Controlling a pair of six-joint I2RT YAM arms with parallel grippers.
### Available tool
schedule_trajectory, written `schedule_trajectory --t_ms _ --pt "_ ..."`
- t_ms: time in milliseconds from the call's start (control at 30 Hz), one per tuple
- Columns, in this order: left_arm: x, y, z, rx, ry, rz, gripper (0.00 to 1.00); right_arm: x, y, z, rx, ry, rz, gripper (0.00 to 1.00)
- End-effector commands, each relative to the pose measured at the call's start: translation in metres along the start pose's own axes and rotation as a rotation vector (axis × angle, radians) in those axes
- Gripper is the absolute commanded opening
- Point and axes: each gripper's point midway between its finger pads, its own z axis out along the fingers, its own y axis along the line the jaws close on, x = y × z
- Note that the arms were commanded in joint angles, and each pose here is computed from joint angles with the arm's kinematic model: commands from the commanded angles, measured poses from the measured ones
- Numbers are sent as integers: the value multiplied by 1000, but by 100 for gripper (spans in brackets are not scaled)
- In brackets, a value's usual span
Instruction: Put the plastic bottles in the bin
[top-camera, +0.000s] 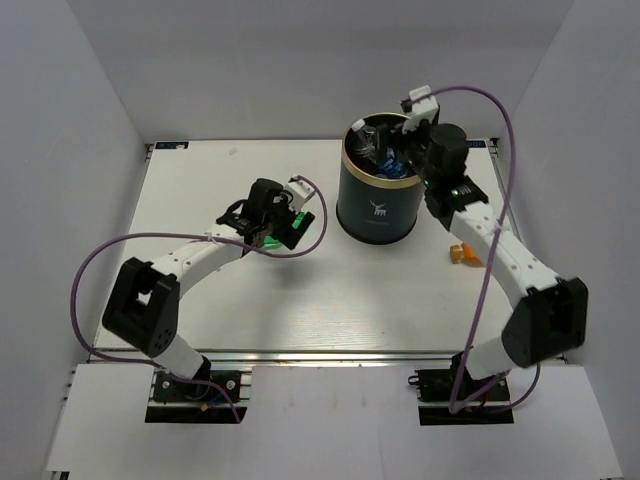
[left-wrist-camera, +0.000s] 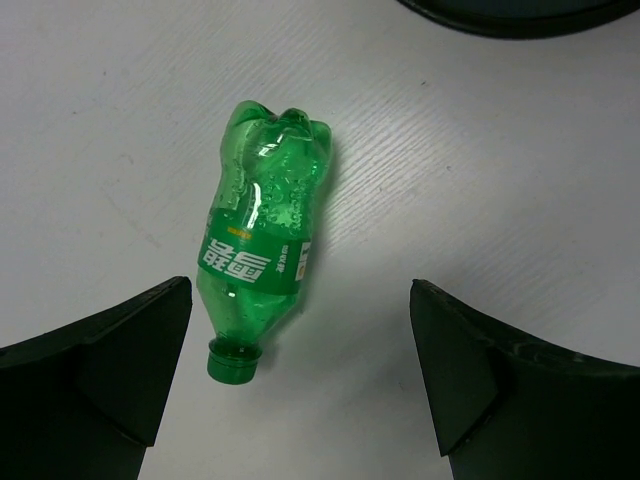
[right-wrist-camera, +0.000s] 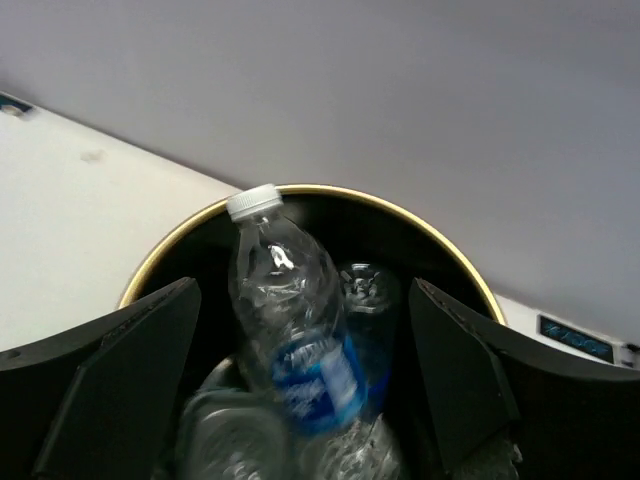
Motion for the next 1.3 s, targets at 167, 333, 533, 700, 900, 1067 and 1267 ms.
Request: schedule_trajectory --t_ms 167,333,533,700,900,1067,1267 --pt "-13 39 31 -152 57 30 100 -45 39 -128 -186 -341 228 90" --pt "3 49 54 -191 136 19 100 -26 57 -193 -263 -361 268 90" --pt "13 45 66 -177 171 12 100 0 61 -239 -261 -371 297 90" --pt "43 33 81 -130 261 9 98 -5 61 -262 -269 -412 283 90" --pt "47 22 85 -64 299 -6 58 -2 64 -270 -288 -412 275 90" --pt "11 28 64 -60 248 -20 5 4 67 -275 -296 -399 269 90" --pt "-135 52 -26 -123 -133 -104 4 30 58 -268 -221 -296 292 31"
